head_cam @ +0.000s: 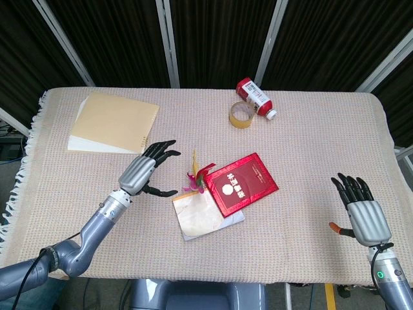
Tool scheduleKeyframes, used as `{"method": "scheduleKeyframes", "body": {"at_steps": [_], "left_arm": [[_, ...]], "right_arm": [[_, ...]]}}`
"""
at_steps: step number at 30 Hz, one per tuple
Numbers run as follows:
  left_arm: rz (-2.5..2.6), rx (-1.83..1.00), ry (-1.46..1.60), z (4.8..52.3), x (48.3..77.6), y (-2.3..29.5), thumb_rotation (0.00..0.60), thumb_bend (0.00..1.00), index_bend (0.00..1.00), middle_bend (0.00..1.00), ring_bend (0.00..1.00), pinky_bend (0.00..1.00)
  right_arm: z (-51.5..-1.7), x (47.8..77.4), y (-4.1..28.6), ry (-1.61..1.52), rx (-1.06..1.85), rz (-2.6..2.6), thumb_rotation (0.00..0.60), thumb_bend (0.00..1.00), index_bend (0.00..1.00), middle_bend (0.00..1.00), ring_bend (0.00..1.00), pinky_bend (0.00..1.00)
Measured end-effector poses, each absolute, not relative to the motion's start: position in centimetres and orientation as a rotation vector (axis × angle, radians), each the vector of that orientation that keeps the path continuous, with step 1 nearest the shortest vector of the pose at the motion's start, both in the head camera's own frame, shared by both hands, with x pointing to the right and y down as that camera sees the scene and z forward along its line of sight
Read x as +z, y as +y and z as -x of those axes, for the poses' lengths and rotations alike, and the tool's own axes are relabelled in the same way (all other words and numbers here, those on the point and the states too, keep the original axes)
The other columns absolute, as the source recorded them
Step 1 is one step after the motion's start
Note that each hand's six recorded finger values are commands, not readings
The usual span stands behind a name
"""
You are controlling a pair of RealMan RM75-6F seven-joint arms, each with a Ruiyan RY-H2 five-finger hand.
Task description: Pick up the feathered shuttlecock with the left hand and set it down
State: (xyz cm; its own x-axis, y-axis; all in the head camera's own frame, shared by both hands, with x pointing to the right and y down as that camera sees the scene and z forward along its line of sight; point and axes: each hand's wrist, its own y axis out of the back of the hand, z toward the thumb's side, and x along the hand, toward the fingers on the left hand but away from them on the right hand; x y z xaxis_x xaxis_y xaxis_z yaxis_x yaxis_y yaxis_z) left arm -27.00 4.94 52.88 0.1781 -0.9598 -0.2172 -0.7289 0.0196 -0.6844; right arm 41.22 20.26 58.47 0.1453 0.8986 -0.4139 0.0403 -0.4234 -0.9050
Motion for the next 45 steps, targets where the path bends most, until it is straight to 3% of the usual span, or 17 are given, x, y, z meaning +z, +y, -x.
{"method": "scheduleKeyframes", "body": {"at_steps": [3,11,20,27,34,40,43,45], "left_arm": [[1.792,-0.462,1.586,26.9,53.9,5.0,0.486,0.04,0.0,0.0,0.0,0.0],[1.8,-0.602,1.528,27.8,56.5,6.5,0.487,0.02,0.0,0.0,0.0,0.0],[1.822,-0.719,1.543,27.6,61.5,5.2,0.483,0.01,0.0,0.0,0.0,0.0],[1.925,-0.704,1.527,23.2,65.5,3.6,0.47,0.01,0.0,0.0,0.0,0.0],[2.087,-0.58,1.488,16.8,67.1,3.6,0.471,0.01,0.02,0.0,0.0,0.0],[2.153,-0.474,1.473,13.9,66.8,4.0,0.473,0.03,0.1,0.0,0.0,0.0],[2.172,-0.445,1.467,13.1,66.7,4.2,0.47,0.08,0.26,0.0,0.0,0.0],[2.189,-0.434,1.469,12.7,66.7,4.3,0.477,0.19,0.43,0.0,0.0,0.0]], "right_arm": [[-41.2,58.3,20.3,-0.925,1.375,1.635,0.6,0.07,0.0,0.0,0.0,0.0],[-41.8,58.2,20.3,-0.935,1.388,1.631,0.6,0.07,0.0,0.0,0.0,0.0],[-42.0,57.8,20.3,-0.952,1.379,1.627,0.6,0.07,0.0,0.0,0.0,0.0],[-42.5,58.0,20.0,-0.963,1.404,1.629,0.6,0.07,0.0,0.0,0.0,0.0],[-42.6,58.1,19.7,-0.96,1.415,1.637,0.6,0.07,0.0,0.0,0.0,0.0],[-42.6,58.6,19.6,-0.948,1.43,1.643,0.6,0.07,0.0,0.0,0.0,0.0],[-42.6,58.6,19.5,-0.95,1.429,1.642,0.6,0.07,0.0,0.0,0.0,0.0],[-42.5,58.6,19.5,-0.947,1.429,1.643,0.6,0.07,0.0,0.0,0.0,0.0]]}}
